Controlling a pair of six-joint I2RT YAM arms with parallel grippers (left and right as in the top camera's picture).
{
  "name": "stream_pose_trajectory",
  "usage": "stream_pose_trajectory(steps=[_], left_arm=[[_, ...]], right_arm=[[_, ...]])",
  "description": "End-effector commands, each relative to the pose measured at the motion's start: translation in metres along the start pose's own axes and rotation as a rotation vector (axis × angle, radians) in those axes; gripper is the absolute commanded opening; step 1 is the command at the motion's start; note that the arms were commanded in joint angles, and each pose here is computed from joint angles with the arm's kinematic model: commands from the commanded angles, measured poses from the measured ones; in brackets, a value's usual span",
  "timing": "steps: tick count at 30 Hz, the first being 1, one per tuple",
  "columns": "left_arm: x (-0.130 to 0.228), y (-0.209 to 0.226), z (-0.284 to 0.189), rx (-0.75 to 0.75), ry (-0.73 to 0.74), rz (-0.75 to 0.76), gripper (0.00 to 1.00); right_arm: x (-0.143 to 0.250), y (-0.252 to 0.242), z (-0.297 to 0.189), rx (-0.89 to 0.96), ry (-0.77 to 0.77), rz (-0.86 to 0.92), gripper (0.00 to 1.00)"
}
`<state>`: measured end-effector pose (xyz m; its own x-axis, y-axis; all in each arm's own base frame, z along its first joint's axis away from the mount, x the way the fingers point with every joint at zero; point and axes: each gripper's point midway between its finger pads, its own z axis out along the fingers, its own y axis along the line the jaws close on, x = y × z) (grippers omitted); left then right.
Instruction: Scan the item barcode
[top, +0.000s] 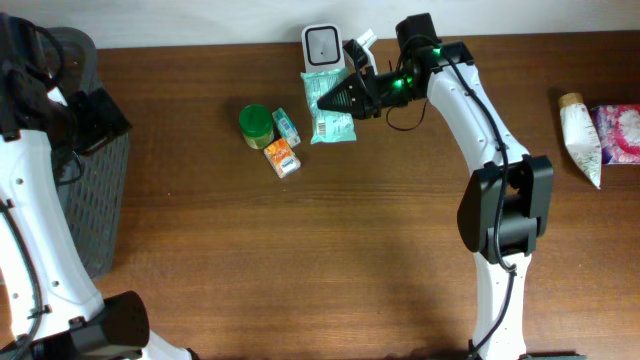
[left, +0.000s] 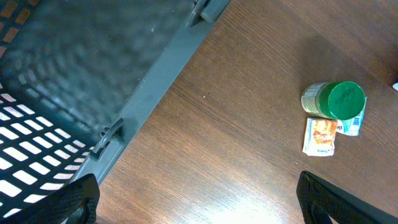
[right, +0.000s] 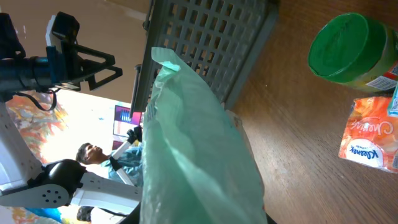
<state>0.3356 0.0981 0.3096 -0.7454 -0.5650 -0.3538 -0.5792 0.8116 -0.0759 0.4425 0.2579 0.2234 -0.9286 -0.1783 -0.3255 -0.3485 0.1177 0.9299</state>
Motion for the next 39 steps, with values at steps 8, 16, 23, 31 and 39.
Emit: stream_pose_trajectory(steps=[8, 16, 23, 31, 39], left_arm=[[0.001, 0.004, -0.008, -0.002, -0.021, -0.018, 0.99], [0.001, 0.004, -0.008, -0.002, -0.021, -0.018, 0.99], [0.001, 0.004, -0.008, -0.002, -0.021, -0.018, 0.99], [0.001, 0.004, -0.008, -0.002, -0.021, -0.018, 0.99], [0.001, 0.004, -0.008, -0.002, -0.021, -0.018, 0.99]], right_arm=[[0.035, -0.129, -0.058, 1.095, -0.038, 0.346, 0.21], [0.074, -0.145, -0.168, 2.031, 0.022, 0.247, 0.21], [0.111, -0.191, -0.169, 2.035, 0.080, 0.294, 0.30], [0.117, -0.193, -0.093, 1.698, 0.111, 0.356, 0.68], [0.069, -0.111, -0.083, 1.499, 0.188, 0.219, 0.89]])
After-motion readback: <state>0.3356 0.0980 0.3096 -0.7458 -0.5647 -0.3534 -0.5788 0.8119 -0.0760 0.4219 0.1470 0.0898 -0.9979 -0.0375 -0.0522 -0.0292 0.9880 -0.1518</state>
